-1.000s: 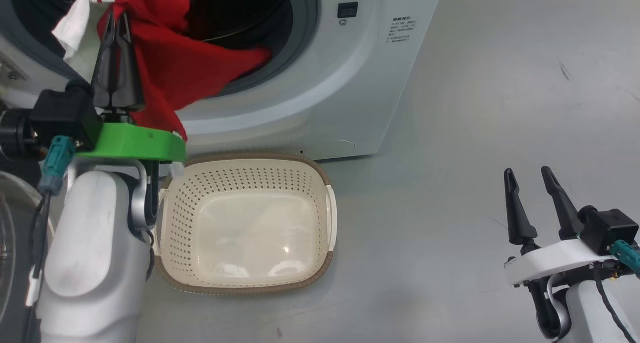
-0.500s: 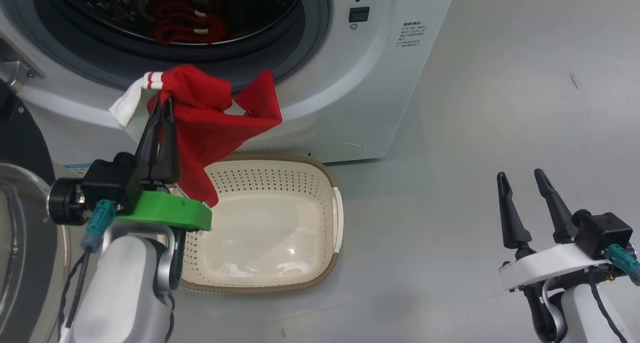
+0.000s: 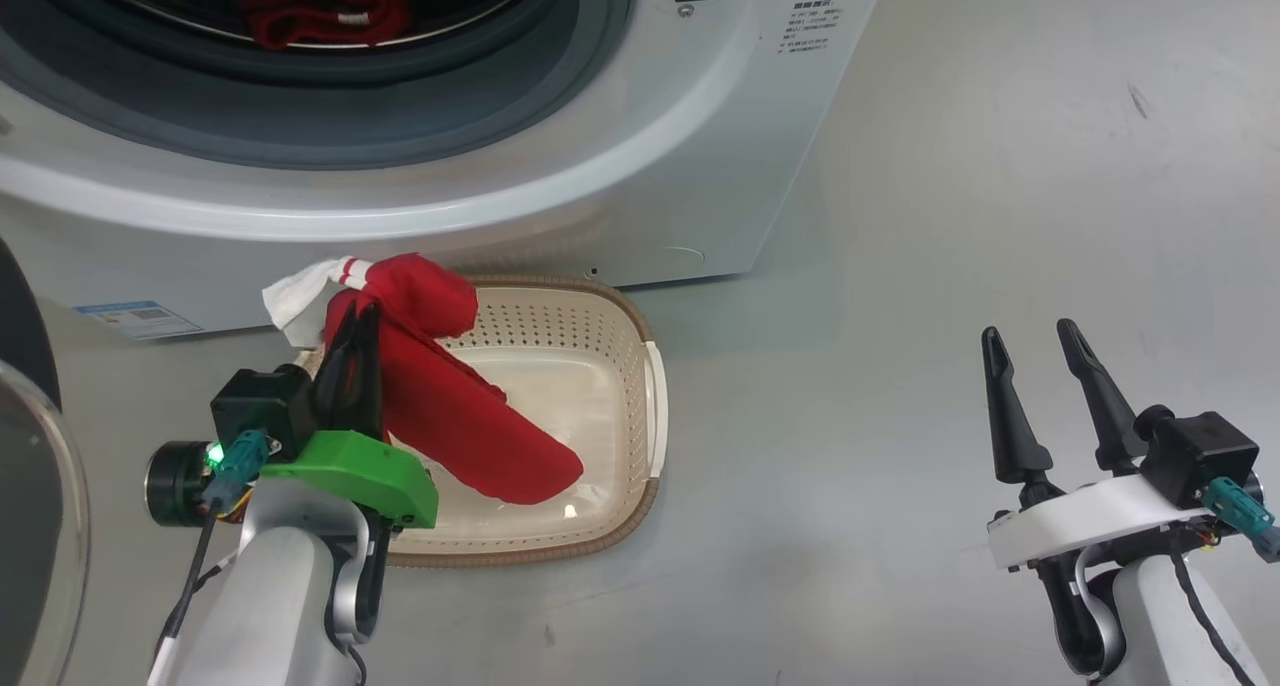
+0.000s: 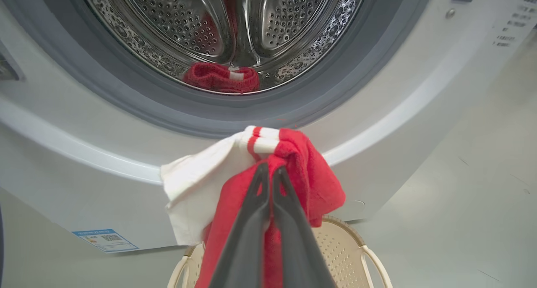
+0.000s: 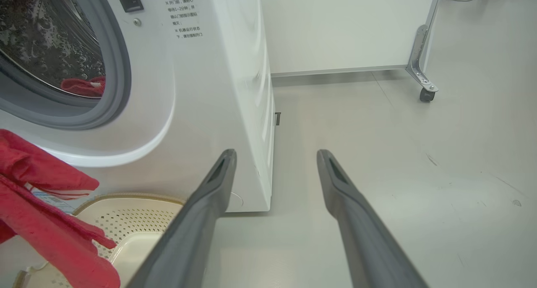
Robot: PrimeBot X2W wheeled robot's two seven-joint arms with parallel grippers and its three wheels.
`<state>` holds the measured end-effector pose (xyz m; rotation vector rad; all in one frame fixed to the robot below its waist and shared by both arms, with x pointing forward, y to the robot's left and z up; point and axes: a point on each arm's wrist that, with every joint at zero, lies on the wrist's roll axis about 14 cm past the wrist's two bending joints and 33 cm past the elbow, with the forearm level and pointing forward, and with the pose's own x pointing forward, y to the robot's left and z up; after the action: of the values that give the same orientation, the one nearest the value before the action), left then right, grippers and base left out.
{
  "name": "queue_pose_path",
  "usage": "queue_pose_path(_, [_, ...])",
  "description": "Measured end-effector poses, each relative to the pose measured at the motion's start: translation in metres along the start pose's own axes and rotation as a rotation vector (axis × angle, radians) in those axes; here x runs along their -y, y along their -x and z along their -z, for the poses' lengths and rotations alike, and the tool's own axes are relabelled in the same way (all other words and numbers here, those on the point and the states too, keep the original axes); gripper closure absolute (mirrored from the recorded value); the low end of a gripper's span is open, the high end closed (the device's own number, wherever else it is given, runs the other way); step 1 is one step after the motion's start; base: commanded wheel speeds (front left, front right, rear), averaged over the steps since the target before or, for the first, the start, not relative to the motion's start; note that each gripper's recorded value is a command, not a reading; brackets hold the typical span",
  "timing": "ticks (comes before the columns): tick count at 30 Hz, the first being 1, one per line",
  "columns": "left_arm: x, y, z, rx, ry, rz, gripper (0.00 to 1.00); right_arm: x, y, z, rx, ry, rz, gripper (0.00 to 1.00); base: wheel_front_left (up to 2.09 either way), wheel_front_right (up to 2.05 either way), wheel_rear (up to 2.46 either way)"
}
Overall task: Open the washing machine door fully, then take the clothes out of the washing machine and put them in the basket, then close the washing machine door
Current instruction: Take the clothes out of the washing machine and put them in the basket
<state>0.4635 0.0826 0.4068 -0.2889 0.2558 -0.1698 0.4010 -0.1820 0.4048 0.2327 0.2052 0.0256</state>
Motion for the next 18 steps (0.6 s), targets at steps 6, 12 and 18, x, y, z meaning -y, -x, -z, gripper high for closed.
queue_pose_path(6, [-0.004, -0.004, 0.042, -0.133, 0.008, -0.008, 1.00, 0.002, -0.005, 0.006, -0.015, -0.005, 0.009, 0.00, 0.00, 0.00, 0.00])
queue_pose_path(12, [-0.001, -0.016, 0.076, -0.240, -0.004, 0.009, 1.00, 0.007, -0.009, 0.015, -0.037, -0.019, 0.031, 0.00, 0.00, 0.00, 0.00])
queue_pose_path(18, [-0.003, -0.024, 0.126, -0.406, -0.033, 0.020, 1.00, 0.017, -0.016, 0.020, -0.046, -0.020, 0.058, 0.00, 0.00, 0.00, 0.00])
